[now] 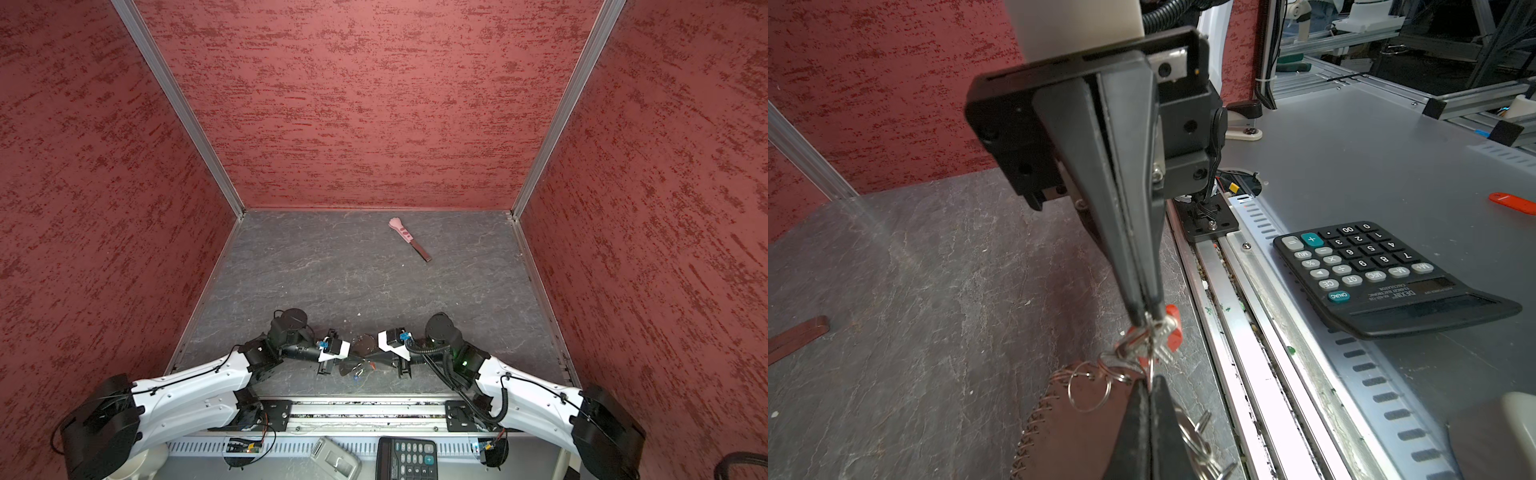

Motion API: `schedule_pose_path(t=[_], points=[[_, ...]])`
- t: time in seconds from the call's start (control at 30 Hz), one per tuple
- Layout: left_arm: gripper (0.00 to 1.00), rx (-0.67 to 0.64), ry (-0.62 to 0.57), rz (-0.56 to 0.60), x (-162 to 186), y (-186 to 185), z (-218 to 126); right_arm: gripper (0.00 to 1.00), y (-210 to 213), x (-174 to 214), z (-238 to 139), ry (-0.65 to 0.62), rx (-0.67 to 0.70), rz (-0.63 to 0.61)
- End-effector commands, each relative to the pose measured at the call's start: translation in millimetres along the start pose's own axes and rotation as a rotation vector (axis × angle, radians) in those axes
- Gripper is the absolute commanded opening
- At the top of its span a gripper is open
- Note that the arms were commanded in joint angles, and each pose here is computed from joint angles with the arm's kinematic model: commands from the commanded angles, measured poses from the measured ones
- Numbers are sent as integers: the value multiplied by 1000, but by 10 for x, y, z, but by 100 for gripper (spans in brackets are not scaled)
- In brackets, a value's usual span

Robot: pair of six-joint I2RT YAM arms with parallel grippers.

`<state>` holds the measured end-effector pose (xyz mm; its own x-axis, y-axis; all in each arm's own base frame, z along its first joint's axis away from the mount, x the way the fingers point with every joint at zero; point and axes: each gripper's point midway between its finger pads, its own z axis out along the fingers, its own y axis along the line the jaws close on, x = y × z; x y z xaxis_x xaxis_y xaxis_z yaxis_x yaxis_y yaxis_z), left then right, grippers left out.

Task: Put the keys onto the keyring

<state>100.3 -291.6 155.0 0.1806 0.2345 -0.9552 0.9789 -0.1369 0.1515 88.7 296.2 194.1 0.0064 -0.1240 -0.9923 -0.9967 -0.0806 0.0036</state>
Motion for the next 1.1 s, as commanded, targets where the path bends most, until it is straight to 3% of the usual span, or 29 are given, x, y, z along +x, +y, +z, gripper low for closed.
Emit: schedule_pose_path(t=[0.0,0.63,1.07], points=[[0,-13,-22,40,-95,51,-2,0,53,-134,-8,-24,-31,-25],[0,7,-45,63,-132,-16,-24,0,-83,-82,-2,-5,45,-20],[0,-21,-45,59,-138,34,-32,0,0,-74,-4,-7,0,-17]])
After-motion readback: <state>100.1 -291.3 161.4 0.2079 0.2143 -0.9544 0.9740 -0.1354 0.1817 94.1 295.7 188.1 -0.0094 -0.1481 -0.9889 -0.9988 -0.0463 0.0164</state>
